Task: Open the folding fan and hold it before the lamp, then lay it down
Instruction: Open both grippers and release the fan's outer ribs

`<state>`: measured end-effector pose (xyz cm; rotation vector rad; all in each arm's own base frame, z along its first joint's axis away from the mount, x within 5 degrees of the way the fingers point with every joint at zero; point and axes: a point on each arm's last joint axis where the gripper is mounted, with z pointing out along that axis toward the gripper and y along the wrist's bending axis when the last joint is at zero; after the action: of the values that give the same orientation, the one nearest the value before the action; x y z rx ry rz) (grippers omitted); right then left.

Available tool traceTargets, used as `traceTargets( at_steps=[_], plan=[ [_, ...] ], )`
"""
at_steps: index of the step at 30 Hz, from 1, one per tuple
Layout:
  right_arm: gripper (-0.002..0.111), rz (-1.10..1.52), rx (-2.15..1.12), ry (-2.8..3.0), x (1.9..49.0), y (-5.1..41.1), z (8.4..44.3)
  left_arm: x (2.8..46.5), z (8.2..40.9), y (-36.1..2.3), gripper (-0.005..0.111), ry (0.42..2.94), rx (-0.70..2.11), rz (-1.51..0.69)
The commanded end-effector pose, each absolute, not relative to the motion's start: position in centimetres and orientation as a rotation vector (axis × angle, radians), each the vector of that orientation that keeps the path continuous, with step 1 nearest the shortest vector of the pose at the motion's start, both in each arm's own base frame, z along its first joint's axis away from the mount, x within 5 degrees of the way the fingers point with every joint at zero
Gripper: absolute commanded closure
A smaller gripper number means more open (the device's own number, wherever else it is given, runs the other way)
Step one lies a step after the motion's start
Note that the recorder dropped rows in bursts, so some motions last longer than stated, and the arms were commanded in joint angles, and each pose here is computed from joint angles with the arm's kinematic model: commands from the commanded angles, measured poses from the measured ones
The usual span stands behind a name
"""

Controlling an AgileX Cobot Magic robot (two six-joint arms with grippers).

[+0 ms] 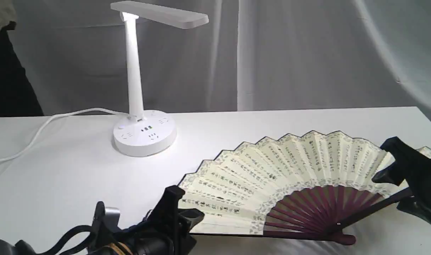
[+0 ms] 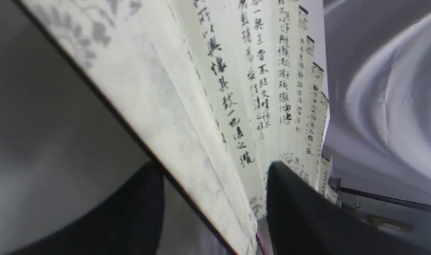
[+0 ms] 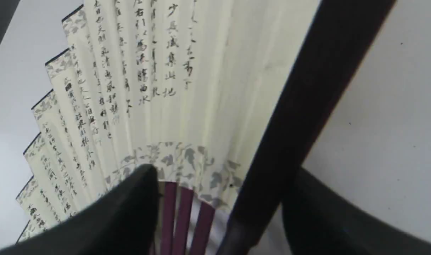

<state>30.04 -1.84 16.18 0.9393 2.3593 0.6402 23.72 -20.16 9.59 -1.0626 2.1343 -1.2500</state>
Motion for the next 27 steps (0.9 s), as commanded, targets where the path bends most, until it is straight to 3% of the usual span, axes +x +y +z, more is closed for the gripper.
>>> traceTargets(
  at_steps=[1,8,19,27],
  plan=[
    [0.042,0.590,0.918,2.351,30.0,-2.2,16.3,23.7,9.9,-20.2,0.060,2.128,-1.017,-1.273],
    [0.039,0.523,0.941,2.331,30.1,-2.8,16.1,23.5,9.9,-20.5,0.060,2.160,-0.944,-1.294],
    [0.039,0.569,0.881,2.522,29.9,-2.0,12.6,23.5,10.7,-21.0,0.060,2.132,-0.852,-1.368],
    [0.039,0.533,0.879,2.533,29.9,-2.2,12.3,23.7,12.4,-20.4,0.060,2.146,-0.633,-1.267]
  ],
)
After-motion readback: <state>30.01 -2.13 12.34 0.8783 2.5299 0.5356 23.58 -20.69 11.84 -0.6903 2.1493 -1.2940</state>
